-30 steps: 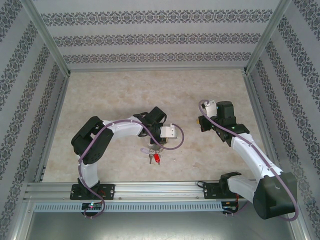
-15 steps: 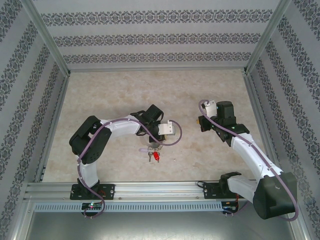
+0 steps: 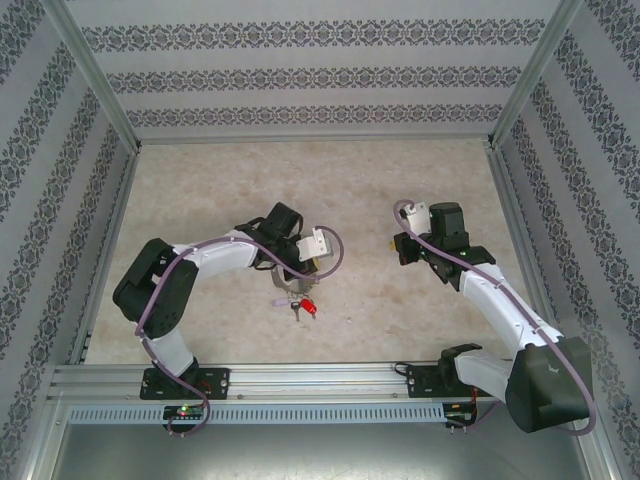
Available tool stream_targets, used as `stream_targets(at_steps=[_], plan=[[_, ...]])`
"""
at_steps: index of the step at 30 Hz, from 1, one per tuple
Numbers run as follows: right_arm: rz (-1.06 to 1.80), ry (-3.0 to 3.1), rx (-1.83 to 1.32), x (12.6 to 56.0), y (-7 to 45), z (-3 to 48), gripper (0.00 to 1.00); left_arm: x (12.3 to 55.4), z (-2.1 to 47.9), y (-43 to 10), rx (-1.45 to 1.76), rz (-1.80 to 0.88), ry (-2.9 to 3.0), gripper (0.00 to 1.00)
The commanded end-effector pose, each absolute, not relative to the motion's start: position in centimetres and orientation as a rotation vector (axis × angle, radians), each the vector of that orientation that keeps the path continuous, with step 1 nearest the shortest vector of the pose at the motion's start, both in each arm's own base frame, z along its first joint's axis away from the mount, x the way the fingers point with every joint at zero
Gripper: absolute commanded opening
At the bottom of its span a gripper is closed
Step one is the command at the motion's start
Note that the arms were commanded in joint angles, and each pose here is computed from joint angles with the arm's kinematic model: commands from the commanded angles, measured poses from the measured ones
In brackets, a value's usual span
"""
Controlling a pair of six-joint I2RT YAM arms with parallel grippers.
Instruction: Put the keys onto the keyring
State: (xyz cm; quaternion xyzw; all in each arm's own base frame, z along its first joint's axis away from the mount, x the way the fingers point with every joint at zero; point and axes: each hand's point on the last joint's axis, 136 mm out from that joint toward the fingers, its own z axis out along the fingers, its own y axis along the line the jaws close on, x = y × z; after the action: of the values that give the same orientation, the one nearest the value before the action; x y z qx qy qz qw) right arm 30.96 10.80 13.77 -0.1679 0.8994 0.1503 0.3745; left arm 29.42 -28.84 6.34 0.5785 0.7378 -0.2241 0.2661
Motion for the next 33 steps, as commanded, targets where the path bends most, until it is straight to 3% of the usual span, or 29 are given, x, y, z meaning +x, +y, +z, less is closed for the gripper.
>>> stream_targets(at_steps=[1,7,13,20,28,33], plan=[[0.408,2.265,-0.48,31.3,11.8,14.9,0.0,29.2,7.7,-29.7,1.511,-0.691,1.927,0.0],[0.499,2.236,-0.617,30.2,13.9,15.0,0.0,28.8,9.3,-30.6,1.469,-0.792,1.816,0.0],[0.708,1.968,-1.13,24.8,21.3,14.7,0.0,27.8,11.6,-30.6,1.435,-0.892,1.666,0.0],[0.81,1.841,-1.493,20.7,25.3,13.0,0.0,26.4,12.2,-29.6,1.466,-0.95,1.589,0.0],[0.773,1.826,-1.554,21.1,26.2,12.4,0.0,26.3,12.9,-29.6,1.46,-0.934,1.544,0.0],[0.723,1.823,-1.566,21.5,25.8,12.1,0.0,28.4,10.9,-29.8,1.397,-0.898,1.689,0.0]])
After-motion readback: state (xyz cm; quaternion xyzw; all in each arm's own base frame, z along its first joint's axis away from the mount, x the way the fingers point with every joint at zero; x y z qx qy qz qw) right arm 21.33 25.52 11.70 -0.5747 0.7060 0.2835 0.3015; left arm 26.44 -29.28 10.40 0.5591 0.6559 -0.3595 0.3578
